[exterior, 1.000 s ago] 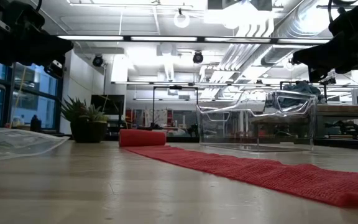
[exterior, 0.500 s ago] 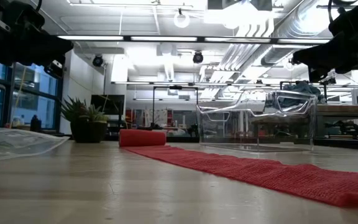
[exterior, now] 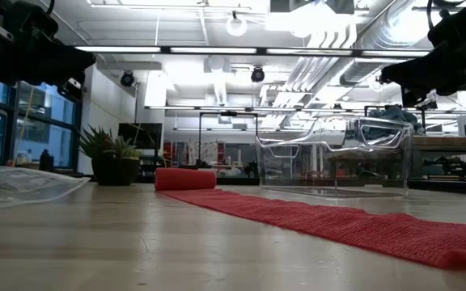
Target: Roll bandage
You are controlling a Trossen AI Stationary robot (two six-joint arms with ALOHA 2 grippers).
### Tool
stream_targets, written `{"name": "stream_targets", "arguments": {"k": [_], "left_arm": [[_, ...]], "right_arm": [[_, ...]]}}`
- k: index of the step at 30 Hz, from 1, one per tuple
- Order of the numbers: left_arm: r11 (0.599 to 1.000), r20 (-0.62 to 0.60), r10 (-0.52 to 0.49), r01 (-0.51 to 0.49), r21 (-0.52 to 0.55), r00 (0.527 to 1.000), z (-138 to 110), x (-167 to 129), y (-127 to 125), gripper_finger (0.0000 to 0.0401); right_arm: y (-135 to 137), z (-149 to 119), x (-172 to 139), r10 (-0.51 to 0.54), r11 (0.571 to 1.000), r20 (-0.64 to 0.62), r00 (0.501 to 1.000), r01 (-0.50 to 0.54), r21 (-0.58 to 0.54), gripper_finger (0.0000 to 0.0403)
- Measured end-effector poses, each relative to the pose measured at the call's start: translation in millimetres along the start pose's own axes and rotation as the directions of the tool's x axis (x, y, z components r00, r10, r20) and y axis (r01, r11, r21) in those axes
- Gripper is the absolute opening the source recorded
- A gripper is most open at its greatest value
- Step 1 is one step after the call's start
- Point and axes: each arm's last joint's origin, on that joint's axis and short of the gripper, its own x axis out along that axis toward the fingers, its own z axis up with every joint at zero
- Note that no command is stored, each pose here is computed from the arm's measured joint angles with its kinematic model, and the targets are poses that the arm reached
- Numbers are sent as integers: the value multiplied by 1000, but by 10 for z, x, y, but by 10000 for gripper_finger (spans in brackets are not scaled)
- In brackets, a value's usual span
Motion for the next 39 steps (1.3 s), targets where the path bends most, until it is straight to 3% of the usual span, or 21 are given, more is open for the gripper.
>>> {"name": "stream_targets", "arguments": {"k": [12, 16, 17, 19, 20, 22, 24, 26, 29, 33, 36, 39], "left_arm": [[1000, 0, 0, 0, 3, 1000, -1, 0, 0, 0], [995, 16, 61, -62, 74, 998, 6, 1, 17, 0], [995, 58, 64, -68, 78, 996, 47, 2, 15, 0], [999, 201, 22, -14, -41, 979, 188, -9, -14, 0], [994, 299, -7, 40, -105, 954, 285, -31, -33, 0], [986, 493, -18, 99, -138, 870, 477, -98, -59, 1], [983, 593, 64, 53, -178, 802, 628, -135, -53, 0], [978, 530, 133, -25, -205, 838, 785, -61, -48, 0], [974, 278, 174, -124, -187, 945, 1040, 219, -54, 0], [967, -25, 230, -231, -106, 973, 1386, 682, 16, 0], [982, -198, 142, -163, -95, 970, 1504, 1003, 122, 1], [972, -246, 0, -58, -229, 969, 1518, 1301, 239, 1]], "right_arm": [[0, 0, 0, 0, 1000, 0, 1000, 0, 0, 0], [0, 0, 0, 0, 1000, 0, 1000, 0, 0, 0], [0, 0, 0, 0, 1000, 0, 1000, 0, 0, 0], [0, 0, 0, 0, 1000, 0, 1000, 0, 0, 0], [0, -1, 0, 0, 1000, 0, 1000, 0, 0, 0], [0, -1, 0, 0, 1000, 0, 1000, 0, 0, 0], [0, 0, 0, 0, 1000, 0, 1000, 0, 0, 0], [0, 0, 0, 0, 1000, 0, 1000, 0, 0, 0], [0, 0, 0, 0, 1000, 0, 1000, 0, 0, 0], [0, 0, 0, 0, 1000, 0, 1000, 0, 0, 0], [0, -1, 0, 0, 1000, 0, 1000, 0, 0, 0], [0, -1, 0, 0, 1000, 0, 1000, 0, 0, 0]]}}
